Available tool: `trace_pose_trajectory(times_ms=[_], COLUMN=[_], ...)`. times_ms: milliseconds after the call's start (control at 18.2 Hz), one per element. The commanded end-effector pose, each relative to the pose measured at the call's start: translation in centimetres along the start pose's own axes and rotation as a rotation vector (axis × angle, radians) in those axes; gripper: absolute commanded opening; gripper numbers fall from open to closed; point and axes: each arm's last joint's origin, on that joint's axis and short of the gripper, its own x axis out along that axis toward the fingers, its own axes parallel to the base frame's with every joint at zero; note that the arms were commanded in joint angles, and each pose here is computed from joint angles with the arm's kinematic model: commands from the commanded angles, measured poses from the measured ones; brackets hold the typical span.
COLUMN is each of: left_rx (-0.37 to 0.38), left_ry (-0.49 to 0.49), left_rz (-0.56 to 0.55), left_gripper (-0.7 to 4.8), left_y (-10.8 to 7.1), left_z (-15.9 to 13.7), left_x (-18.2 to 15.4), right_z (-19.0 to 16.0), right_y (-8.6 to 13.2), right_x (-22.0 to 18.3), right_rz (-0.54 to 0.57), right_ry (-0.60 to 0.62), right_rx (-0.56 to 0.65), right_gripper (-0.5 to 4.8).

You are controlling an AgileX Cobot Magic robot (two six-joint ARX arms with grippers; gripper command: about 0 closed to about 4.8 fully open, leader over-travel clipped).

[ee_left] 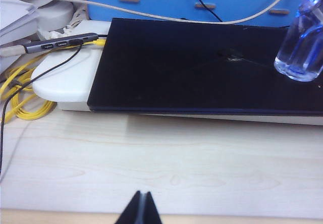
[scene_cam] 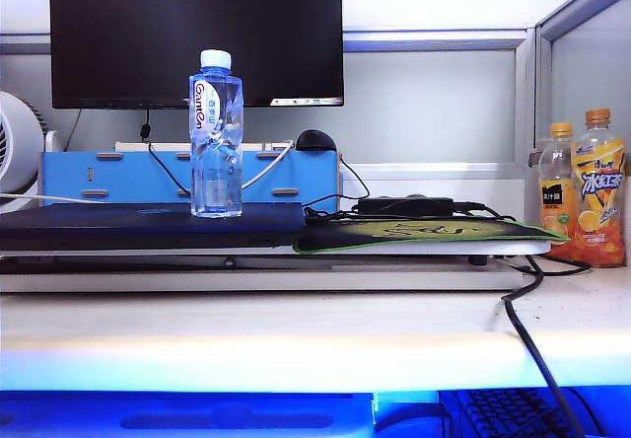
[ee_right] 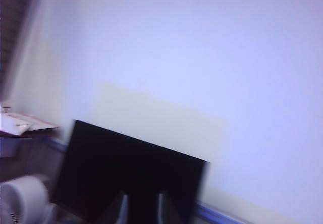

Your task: Pick up the mineral water bottle and place it on the laptop.

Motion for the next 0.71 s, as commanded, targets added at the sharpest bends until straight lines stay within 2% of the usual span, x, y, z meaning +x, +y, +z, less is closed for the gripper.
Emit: trace_pose_trajectory(times_ms=[55,220,384,549,714], left_rx=[0.001,0.001,0.001,0.001,0.001], left_ry=[0.000,0.000,0.000,0.000,0.000], left_rz=[-0.003,-0.003,-0.003,-0.002,-0.002], left_gripper=[-0.02,-0.02,-0.02,-0.02,-0.02], left_y=[0.0,0.0,0.0,0.0,0.0], left_z=[0.0,0.0,0.0,0.0,0.0], left_x=[0.0,0.0,0.0,0.0,0.0], right_z=[1.9,3.4,3.6,3.1,1.8], right_y=[-1.2,-2.2,-2.9,-3.0,-2.7], right_x=[-4.1,-8.5,-11.8,-14.4,-15.3], right_rz=[-0.098,-0.164,-0.256,-0.274,-0.273], right_ry=[0.018,0.013,0.084,0.187,0.271], right_rx=[-0.017,-0.013,-0.018,-0.038,-0.058], right_gripper=[0.71,0.71,0.71,0.71,0.72])
